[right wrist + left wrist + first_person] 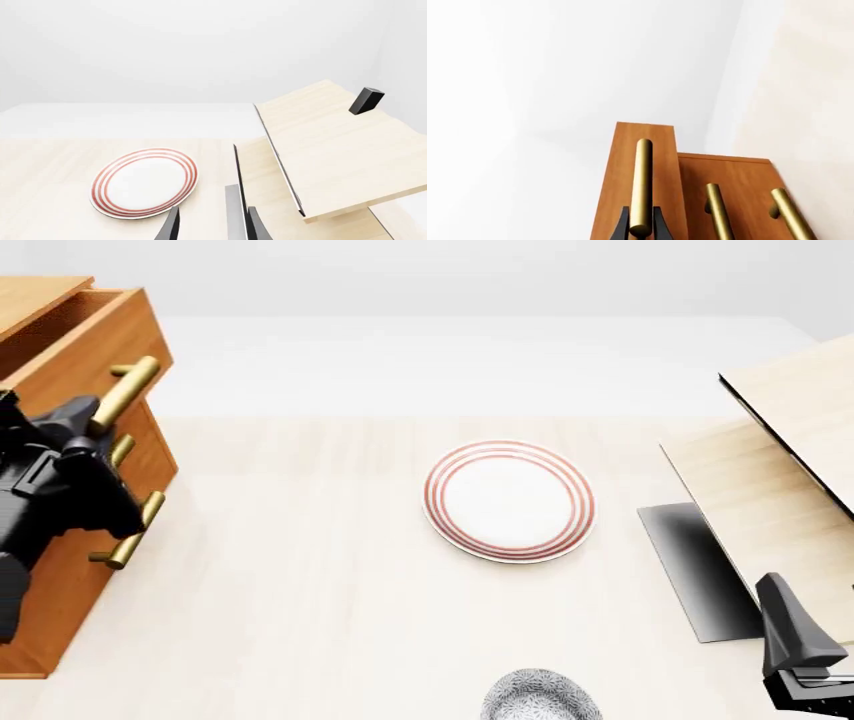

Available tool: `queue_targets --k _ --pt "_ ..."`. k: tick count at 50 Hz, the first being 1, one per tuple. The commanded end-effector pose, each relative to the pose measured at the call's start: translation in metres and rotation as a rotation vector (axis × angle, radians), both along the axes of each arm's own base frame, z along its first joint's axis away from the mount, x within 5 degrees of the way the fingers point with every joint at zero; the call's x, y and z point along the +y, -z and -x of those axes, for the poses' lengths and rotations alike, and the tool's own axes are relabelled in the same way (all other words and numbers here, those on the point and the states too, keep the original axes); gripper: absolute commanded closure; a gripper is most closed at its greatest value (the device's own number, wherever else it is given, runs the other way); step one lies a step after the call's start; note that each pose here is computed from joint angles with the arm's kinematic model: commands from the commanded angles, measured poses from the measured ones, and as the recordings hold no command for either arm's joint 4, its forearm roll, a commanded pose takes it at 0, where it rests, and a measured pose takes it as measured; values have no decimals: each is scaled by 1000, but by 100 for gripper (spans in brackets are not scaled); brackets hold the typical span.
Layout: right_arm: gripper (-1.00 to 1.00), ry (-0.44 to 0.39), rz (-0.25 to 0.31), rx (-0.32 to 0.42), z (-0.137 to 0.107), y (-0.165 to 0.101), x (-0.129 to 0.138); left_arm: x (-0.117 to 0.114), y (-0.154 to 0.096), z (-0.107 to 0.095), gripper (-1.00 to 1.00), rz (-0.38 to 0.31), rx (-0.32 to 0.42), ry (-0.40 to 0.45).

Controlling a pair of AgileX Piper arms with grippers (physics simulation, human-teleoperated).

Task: Open the top drawer of the cabinet and put the bowl in it.

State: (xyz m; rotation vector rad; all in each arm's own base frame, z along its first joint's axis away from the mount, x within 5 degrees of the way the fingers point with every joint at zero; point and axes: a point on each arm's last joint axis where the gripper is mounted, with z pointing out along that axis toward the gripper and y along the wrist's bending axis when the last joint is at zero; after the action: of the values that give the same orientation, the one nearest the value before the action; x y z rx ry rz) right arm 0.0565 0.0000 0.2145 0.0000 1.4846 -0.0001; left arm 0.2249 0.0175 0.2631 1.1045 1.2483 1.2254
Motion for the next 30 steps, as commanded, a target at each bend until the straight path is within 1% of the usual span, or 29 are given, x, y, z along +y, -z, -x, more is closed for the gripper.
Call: queue_targets --k 1,13,30 --pt "-100 0 0 0 0 0 0 -16 -3 -3 100 25 -15 55" --pt "-100 0 0 0 0 0 0 -23 -6 2 100 15 -23 83" --pt "-100 0 0 0 0 0 0 -26 -11 23 100 11 -39 100"
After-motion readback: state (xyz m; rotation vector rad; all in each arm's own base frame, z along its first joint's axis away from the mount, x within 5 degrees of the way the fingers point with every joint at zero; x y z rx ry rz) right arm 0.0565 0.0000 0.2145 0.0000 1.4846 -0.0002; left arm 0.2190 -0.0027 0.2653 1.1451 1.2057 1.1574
